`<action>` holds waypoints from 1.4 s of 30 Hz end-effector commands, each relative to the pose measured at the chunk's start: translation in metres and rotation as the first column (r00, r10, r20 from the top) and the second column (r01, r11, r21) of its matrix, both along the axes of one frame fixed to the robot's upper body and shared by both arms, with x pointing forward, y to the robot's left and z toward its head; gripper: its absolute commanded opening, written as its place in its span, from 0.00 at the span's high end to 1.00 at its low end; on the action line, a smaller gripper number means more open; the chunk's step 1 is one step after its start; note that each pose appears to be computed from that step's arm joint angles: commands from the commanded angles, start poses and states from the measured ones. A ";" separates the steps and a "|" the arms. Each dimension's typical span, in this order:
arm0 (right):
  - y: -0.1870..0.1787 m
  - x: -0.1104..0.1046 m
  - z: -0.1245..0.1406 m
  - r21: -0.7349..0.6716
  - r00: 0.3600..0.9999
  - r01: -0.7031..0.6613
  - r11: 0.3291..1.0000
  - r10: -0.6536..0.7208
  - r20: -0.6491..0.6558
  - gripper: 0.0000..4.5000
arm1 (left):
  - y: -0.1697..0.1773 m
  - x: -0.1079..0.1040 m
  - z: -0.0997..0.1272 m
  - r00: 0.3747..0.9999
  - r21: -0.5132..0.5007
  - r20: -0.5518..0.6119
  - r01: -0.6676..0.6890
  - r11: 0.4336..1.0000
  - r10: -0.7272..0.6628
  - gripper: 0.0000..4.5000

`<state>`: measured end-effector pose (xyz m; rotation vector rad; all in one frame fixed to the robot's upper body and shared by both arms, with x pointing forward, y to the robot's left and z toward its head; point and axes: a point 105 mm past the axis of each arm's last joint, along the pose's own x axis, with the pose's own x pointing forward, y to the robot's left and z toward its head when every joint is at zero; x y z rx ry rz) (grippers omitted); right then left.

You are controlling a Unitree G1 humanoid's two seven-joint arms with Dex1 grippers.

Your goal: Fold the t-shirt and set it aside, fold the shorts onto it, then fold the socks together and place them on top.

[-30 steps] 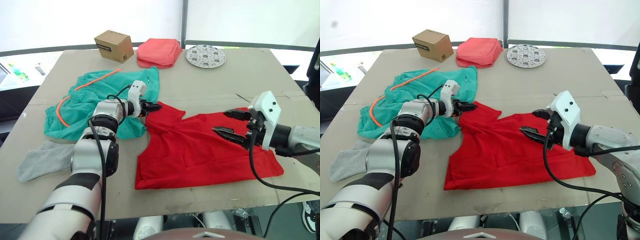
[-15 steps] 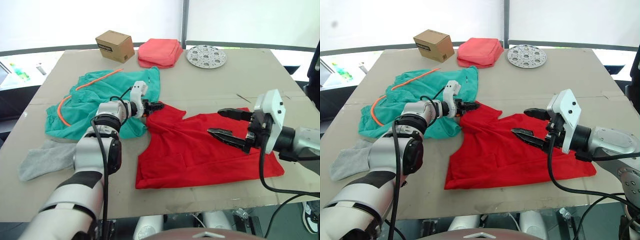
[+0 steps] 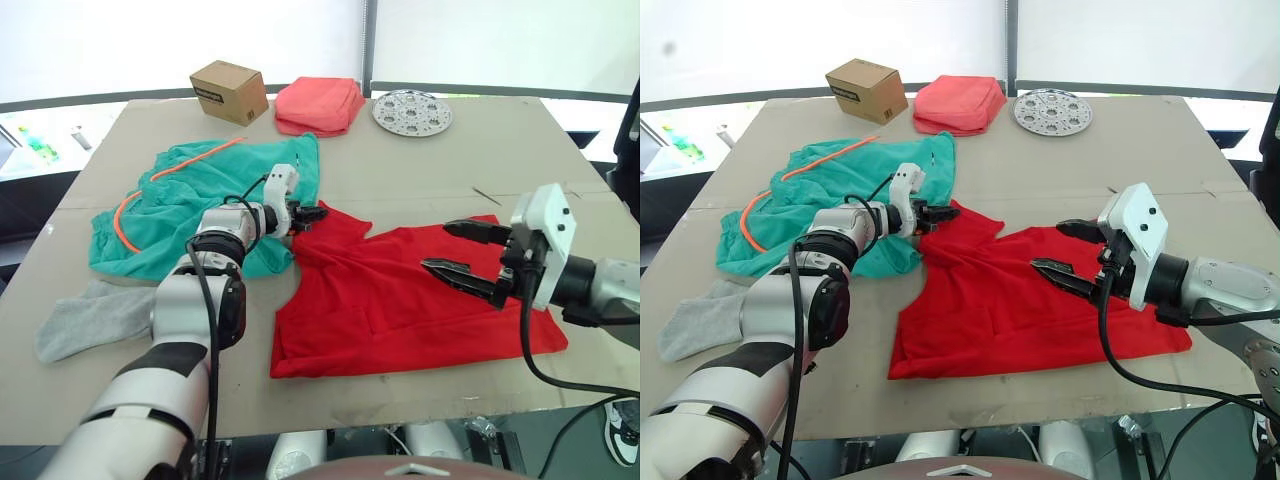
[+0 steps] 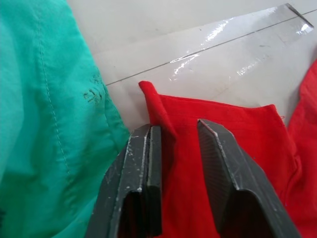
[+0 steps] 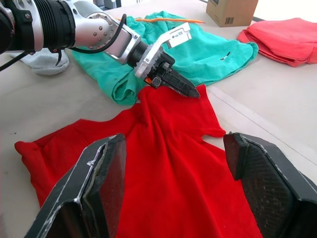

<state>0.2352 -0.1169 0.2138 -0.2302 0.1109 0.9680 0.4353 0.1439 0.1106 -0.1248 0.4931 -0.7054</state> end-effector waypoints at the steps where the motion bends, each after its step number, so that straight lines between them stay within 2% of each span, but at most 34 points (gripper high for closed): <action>1: -0.001 -0.003 0.008 0.000 0.999 -0.002 1.000 0.002 0.045 0.26 | 0.002 0.007 0.018 0.994 0.042 0.107 0.016 0.999 -0.020 0.96; 4: -0.003 -0.001 0.007 0.000 0.999 0.012 1.000 -0.012 0.037 0.26 | 0.005 0.007 0.030 0.984 0.030 0.171 0.046 0.998 -0.051 0.99; 7: -0.009 0.006 0.002 -0.007 0.998 0.059 0.998 -0.059 0.007 0.26 | 0.008 0.005 0.049 0.967 -0.049 0.244 0.083 0.995 -0.069 0.99; 9: -0.024 0.021 -0.008 -0.058 0.986 0.162 0.985 -0.164 -0.034 0.26 | 0.007 0.000 0.071 0.940 -0.115 0.323 0.152 0.982 -0.108 0.99; 11: -0.042 0.038 -0.016 -0.123 0.958 0.269 0.955 -0.278 -0.066 0.26 | 0.005 -0.014 0.091 0.893 -0.151 0.411 0.267 0.952 -0.186 0.99; 13: -0.060 0.053 -0.020 -0.168 0.922 0.356 0.919 -0.375 -0.099 0.26 | -0.002 -0.036 0.096 0.841 -0.147 0.466 0.382 0.913 -0.276 0.99; 15: -0.075 0.068 -0.023 -0.198 0.886 0.418 0.886 -0.446 -0.126 0.26 | -0.013 -0.063 0.091 0.799 -0.123 0.485 0.465 0.877 -0.355 0.99; 17: -0.092 0.083 -0.031 -0.289 0.853 0.465 0.837 -0.511 -0.109 0.26 | -0.026 -0.086 0.085 0.777 -0.125 0.488 0.514 0.849 -0.399 0.99; 20: -0.110 0.106 -0.041 -0.374 0.817 0.502 0.780 -0.570 -0.092 0.26 | -0.039 -0.110 0.075 0.751 -0.100 0.490 0.553 0.827 -0.443 0.99; 27: -0.147 0.165 -0.061 -0.414 0.744 0.557 0.720 -0.654 -0.138 0.26 | -0.059 -0.133 0.055 0.753 -0.094 0.487 0.549 0.830 -0.443 0.99; 32: -0.150 0.185 -0.078 -0.407 0.720 0.557 0.724 -0.666 -0.198 0.26 | -0.056 -0.139 0.058 0.760 -0.091 0.509 0.515 0.852 -0.405 0.99; 35: -0.142 0.191 -0.087 -0.361 0.704 0.563 0.743 -0.660 -0.262 0.26 | -0.051 -0.141 0.056 0.784 -0.102 0.509 0.465 0.879 -0.356 0.99; 39: -0.115 0.194 -0.089 -0.300 0.753 0.488 0.820 -0.569 -0.331 0.26 | -0.045 -0.148 0.055 0.800 -0.101 0.505 0.429 0.898 -0.325 0.99; 42: -0.105 0.192 -0.096 -0.286 0.773 0.443 0.850 -0.524 -0.358 0.26 | -0.043 -0.151 0.054 0.813 -0.109 0.500 0.401 0.910 -0.298 0.99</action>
